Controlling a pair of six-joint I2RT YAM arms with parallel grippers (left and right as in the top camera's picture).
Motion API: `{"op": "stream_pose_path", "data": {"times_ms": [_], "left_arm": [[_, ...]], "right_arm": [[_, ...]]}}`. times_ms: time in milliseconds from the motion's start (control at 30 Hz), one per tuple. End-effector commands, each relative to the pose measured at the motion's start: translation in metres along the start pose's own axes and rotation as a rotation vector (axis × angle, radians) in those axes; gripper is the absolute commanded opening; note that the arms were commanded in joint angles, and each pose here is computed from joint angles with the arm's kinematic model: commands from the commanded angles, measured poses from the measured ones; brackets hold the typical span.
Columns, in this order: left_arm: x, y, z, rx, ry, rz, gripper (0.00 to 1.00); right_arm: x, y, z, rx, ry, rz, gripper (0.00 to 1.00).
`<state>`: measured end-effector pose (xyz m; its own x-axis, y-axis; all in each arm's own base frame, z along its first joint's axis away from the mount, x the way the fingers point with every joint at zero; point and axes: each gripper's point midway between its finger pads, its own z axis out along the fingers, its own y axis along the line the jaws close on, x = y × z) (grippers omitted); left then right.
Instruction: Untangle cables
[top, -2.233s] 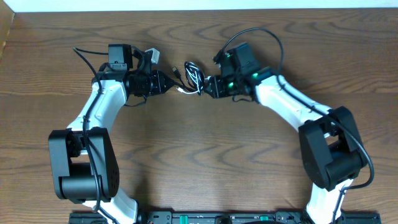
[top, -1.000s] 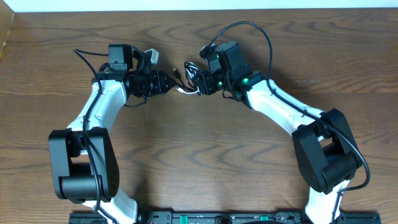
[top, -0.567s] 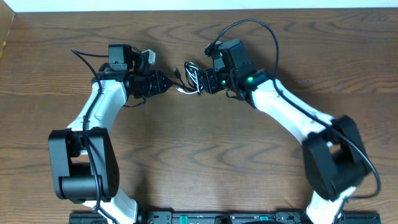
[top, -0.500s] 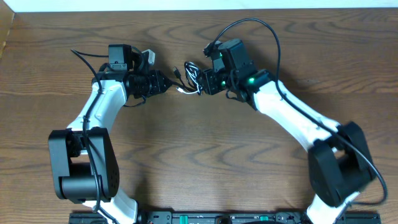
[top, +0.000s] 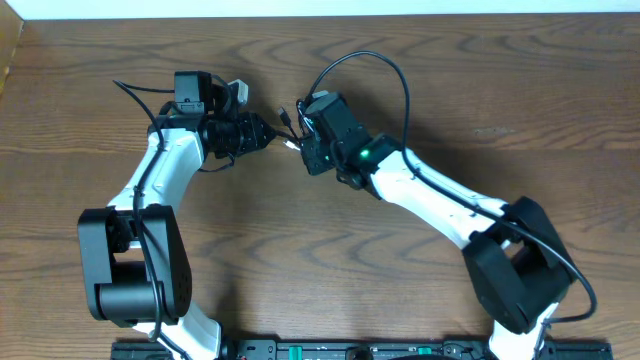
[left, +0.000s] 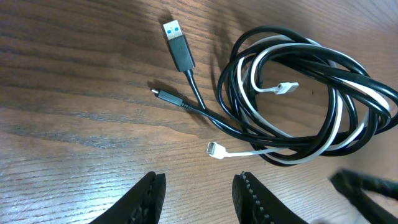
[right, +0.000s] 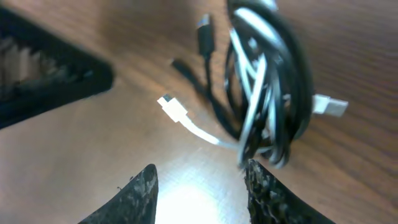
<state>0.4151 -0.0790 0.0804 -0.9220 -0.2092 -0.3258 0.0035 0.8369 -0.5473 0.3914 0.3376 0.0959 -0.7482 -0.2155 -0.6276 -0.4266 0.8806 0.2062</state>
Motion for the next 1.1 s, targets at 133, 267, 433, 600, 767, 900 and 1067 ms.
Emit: {"op": "stream_pose_path", "data": {"times_ms": [133,267,433,600,767,900,1067], "left_arm": [[-0.002,0.001,-0.005,-0.012,-0.012,0.000,0.40],[-0.002,0.001,-0.005,-0.012,-0.012,0.000,0.40],[-0.002,0.001,-0.005,-0.012,-0.013,0.000,0.40],[-0.002,0.001,-0.005,-0.012,-0.012,0.000,0.40],[-0.002,0.001,-0.005,-0.012,-0.012,0.000,0.40],[-0.002,0.001,-0.005,-0.012,-0.012,0.000,0.40],[-0.002,0.001,-0.005,-0.012,-0.013,0.000,0.40]], "right_arm": [[0.004,-0.022,0.026,0.116,-0.033,0.050,0.42],[-0.007,-0.026,0.025,0.147,-0.084,0.053,0.43],[-0.007,-0.026,0.026,0.147,-0.087,0.052,0.42],[-0.004,-0.031,0.034,0.174,-0.090,0.052,0.42],[-0.012,-0.043,0.040,0.231,-0.148,0.059,0.42],[-0.032,-0.041,0.037,0.192,-0.194,0.058,0.38],[-0.053,-0.056,0.025,0.116,-0.111,0.173,0.35]]}}
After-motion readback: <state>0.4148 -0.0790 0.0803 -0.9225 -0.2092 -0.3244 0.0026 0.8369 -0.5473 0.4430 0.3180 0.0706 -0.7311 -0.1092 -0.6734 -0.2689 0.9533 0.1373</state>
